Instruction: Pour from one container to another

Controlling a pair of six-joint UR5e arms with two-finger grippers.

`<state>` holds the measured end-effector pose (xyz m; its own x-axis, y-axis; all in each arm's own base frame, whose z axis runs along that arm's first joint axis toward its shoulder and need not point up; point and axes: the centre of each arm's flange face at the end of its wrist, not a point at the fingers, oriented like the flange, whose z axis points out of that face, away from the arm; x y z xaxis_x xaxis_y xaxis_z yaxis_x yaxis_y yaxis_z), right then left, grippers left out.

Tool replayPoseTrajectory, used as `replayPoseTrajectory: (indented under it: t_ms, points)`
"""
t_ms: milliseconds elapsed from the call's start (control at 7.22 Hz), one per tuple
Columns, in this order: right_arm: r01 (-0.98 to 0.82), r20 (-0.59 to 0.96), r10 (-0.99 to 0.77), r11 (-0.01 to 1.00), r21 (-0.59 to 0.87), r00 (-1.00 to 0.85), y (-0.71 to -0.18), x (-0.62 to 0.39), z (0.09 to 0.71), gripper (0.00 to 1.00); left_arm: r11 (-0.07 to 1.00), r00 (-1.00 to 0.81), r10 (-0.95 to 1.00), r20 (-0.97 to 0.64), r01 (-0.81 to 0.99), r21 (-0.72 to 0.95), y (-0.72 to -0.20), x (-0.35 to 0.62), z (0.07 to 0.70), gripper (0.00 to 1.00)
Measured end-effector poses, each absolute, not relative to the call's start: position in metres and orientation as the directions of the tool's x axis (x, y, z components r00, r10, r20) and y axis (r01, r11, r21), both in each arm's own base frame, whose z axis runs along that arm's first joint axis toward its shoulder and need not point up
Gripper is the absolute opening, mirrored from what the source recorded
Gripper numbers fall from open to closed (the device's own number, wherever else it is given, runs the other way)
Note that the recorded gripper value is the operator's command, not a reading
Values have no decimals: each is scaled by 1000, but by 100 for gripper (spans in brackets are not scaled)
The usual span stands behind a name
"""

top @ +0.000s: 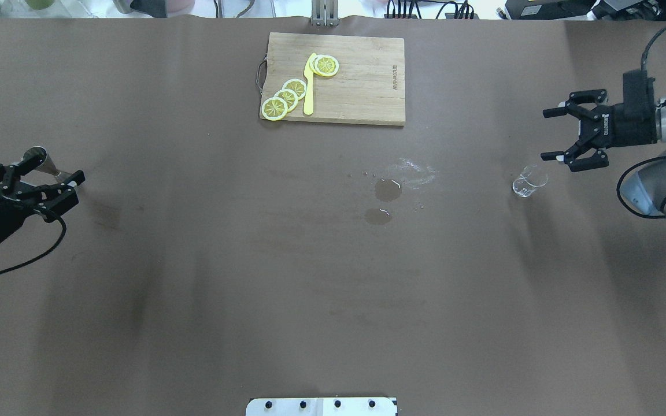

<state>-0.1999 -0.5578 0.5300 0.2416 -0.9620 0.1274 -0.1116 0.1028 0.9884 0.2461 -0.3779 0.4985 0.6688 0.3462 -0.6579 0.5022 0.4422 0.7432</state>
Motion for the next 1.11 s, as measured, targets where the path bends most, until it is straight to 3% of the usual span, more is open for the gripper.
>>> replayPoseTrajectory:
  t_ms: [693, 1108]
  points:
    - [-54, 421, -711, 477, 877, 564, -641, -131, 505, 100, 614, 678, 362, -639, 342, 711, -433, 120, 570, 98]
    - [-79, 582, -399, 775, 627, 709, -667, -102, 518, 100, 791, 603, 296, -741, 280, 544, -435, 62, 648, 98]
